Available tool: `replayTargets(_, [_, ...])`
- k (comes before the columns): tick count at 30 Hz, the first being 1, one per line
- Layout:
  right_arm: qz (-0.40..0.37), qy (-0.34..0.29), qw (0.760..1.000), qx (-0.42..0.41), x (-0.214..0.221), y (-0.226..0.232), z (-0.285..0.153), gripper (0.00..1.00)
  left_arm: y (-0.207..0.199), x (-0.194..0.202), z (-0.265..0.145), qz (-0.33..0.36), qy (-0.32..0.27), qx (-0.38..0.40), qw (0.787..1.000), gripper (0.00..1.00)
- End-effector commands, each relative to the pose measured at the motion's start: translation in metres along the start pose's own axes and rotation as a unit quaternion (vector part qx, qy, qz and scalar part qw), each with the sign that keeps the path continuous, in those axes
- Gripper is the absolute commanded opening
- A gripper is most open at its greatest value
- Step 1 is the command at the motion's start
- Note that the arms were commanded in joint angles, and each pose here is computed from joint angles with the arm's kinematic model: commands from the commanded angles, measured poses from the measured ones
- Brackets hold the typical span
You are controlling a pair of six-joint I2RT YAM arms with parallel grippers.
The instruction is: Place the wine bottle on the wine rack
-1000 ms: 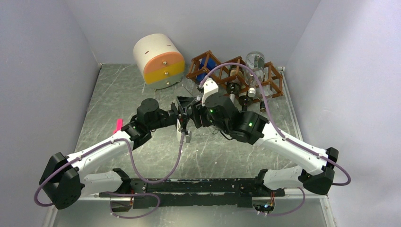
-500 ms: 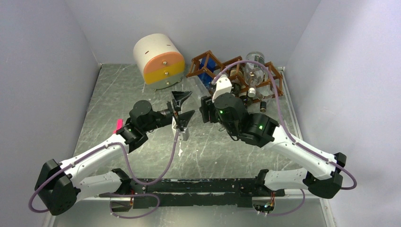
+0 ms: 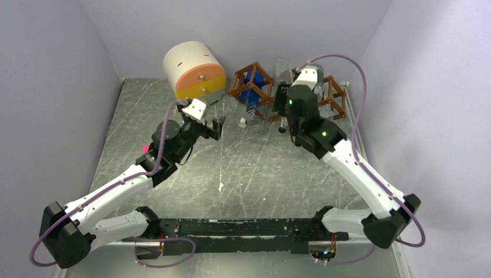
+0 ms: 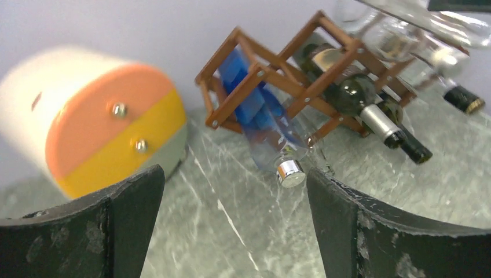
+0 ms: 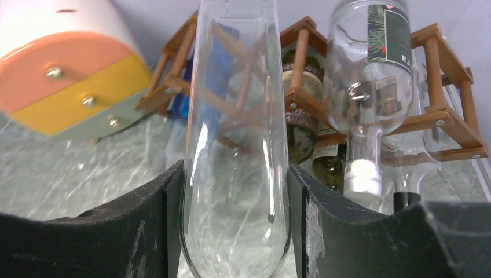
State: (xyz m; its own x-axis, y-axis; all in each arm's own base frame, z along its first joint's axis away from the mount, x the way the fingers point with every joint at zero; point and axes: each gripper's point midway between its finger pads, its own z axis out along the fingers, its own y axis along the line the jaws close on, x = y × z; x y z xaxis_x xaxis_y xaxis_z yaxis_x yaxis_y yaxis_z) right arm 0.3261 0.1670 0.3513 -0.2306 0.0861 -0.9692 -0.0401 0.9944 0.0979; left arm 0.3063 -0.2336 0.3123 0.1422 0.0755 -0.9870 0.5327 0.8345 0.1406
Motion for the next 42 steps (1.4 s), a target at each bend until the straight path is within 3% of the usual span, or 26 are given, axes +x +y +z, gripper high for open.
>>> replayTargets(1, [0.072, -0.037, 0.996, -0.021, -0.034, 0.003, 0.047, 0.00, 0.026, 0.020, -0.012, -0.167, 0.064, -0.124, 0.976, 0.96])
replayTargets(8, [0.118, -0.025, 0.993, 0.002, -0.025, 0.005, 0.110, 0.00, 0.008, 0.047, -0.018, -0.227, 0.154, -0.116, 0.955, 0.96])
replayTargets(16, [0.147, -0.009, 0.988, 0.045, 0.004, -0.003, 0.173, 0.00, -0.007, 0.044, -0.036, -0.315, 0.159, -0.098, 0.931, 0.96])
replayTargets(24, [0.153, 0.024, 0.987, 0.043, 0.040, 0.003, 0.193, 0.02, -0.014, 0.035, -0.053, -0.286, 0.146, -0.049, 0.946, 0.96])
replayTargets(31, [0.164, 0.050, 0.984, 0.037, 0.061, 0.005, 0.191, 0.47, -0.015, 0.033, -0.052, -0.275, 0.141, -0.042, 0.950, 0.96])
replayTargets(36, [0.162, 0.055, 0.985, 0.036, 0.061, 0.004, 0.184, 0.63, -0.016, 0.027, -0.053, -0.275, 0.124, -0.030, 0.953, 0.96])
replayTargets(37, [0.156, 0.055, 0.985, 0.038, 0.061, 0.004, 0.183, 0.73, -0.015, 0.026, -0.054, -0.274, 0.120, -0.030, 0.954, 0.96])
replayTargets(38, [0.152, 0.056, 0.986, 0.042, 0.061, 0.003, 0.182, 0.77, -0.015, 0.024, -0.054, -0.275, 0.116, -0.030, 0.954, 0.96])
replayTargets(42, [0.140, 0.056, 0.987, 0.052, 0.060, 0.001, 0.178, 0.82, -0.008, 0.021, -0.057, -0.279, 0.106, -0.047, 0.953, 0.96])
